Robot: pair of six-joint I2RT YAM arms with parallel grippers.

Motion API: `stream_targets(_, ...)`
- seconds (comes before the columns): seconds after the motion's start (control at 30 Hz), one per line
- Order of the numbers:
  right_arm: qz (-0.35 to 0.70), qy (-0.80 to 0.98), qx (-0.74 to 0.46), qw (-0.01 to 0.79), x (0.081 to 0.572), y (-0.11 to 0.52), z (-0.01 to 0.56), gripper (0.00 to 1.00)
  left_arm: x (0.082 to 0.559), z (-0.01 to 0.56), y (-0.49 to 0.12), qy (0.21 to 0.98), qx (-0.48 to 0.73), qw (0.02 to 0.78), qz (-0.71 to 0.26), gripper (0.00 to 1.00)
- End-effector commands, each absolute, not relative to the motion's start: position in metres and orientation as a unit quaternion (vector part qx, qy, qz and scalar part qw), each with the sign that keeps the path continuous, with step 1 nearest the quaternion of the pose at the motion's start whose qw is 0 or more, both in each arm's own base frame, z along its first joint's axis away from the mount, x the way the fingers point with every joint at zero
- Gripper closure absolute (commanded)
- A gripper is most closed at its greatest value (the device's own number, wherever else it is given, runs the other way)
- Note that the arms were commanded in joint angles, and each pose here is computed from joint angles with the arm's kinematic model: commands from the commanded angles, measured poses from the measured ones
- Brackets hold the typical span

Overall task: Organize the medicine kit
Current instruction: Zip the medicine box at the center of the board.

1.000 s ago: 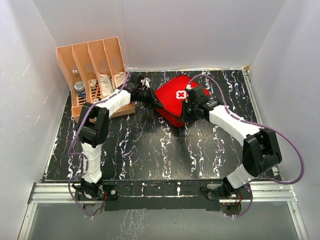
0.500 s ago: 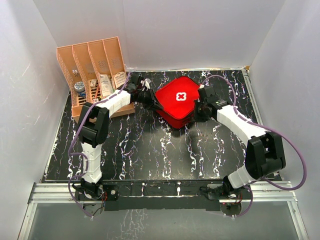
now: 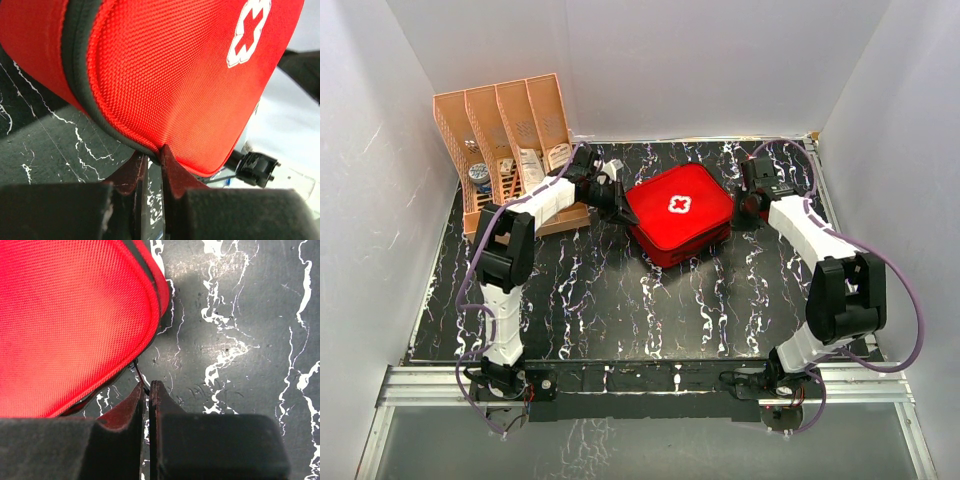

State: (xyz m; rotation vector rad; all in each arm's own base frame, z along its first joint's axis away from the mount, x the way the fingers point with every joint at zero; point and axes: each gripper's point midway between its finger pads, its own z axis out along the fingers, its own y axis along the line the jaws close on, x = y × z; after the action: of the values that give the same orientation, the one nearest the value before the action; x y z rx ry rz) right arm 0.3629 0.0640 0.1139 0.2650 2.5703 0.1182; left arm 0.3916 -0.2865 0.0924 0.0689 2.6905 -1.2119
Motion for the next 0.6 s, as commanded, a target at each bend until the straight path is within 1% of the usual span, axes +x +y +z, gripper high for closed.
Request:
stream_targets(0.0,-0.025,0.923,0.126,0.362,0.407,0.017,0.157,1.00,0.364,0.094,-0.268,0.897,0.125,0.059,-0.421,1.00)
stream_targets(0.17,-0.034,0.923,0.133,0.359,0.404,0.007,0.153,1.00,0.348,0.103,-0.264,0.878,0.192,0.052,-0.435,1.00)
stream_targets(0.3,-0.033,0.923,0.137,0.358,0.399,0.006,0.149,1.00,0.334,0.105,-0.264,0.860,0.222,0.023,-0.458,1.00)
stream_targets(0.4,-0.024,0.924,0.138,0.357,0.394,0.009,0.149,1.00,0.334,0.103,-0.263,0.856,0.235,0.021,-0.459,1.00)
stream_targets(0.57,0.003,0.921,0.137,0.364,0.388,0.017,0.154,1.00,0.344,0.099,-0.265,0.848,0.264,0.039,-0.458,1.00)
